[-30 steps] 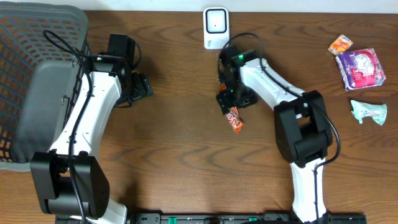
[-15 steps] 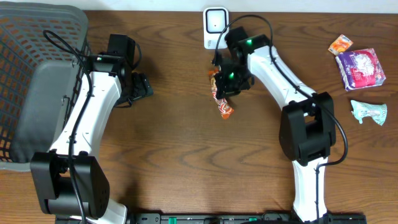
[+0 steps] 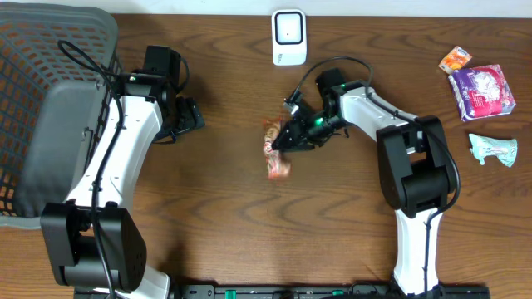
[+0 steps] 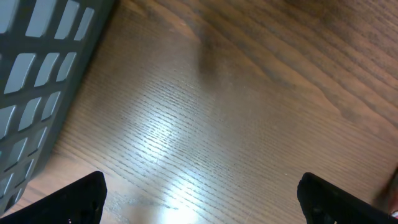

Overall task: Scan the item barcode
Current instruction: 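Hold the red-orange bar in front of the scanner, turning it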

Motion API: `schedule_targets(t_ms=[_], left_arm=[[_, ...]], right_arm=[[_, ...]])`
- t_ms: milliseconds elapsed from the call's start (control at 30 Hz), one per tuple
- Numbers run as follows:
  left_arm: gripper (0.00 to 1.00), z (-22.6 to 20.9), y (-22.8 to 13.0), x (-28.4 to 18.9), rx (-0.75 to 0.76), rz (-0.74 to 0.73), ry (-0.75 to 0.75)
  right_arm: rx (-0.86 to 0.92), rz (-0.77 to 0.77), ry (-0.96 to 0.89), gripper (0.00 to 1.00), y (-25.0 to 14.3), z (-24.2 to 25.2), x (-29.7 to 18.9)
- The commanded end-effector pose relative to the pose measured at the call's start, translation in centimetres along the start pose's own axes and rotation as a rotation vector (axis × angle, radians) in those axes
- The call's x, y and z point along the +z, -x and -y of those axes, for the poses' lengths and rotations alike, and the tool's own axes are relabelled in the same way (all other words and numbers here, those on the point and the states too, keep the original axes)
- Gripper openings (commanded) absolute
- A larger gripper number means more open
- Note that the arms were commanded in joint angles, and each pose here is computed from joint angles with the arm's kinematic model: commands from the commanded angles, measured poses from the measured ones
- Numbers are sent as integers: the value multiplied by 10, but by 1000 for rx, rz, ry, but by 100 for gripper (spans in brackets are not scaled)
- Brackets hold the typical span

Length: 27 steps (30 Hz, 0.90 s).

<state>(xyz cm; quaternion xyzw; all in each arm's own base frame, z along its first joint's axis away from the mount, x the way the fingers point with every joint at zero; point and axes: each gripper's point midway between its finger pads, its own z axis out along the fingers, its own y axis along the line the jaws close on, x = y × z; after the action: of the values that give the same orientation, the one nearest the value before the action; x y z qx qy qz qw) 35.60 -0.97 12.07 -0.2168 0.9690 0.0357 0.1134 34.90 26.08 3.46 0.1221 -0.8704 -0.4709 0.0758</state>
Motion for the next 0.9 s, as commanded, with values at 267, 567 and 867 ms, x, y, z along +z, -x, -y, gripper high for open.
schedule_targets(t_ms=[267,567,867], left_arm=[[98,-5,-3,4,-15,-9,24],[98,-5,-3,4,-15,-9,24],[98,-5,-3,4,-15,-9,24]], right_arm=[[87,140,-569,63,18,8,-119],[-110,134,-555,84,23,-57,-60],[-143,196,-577,99,29,-94,-7]])
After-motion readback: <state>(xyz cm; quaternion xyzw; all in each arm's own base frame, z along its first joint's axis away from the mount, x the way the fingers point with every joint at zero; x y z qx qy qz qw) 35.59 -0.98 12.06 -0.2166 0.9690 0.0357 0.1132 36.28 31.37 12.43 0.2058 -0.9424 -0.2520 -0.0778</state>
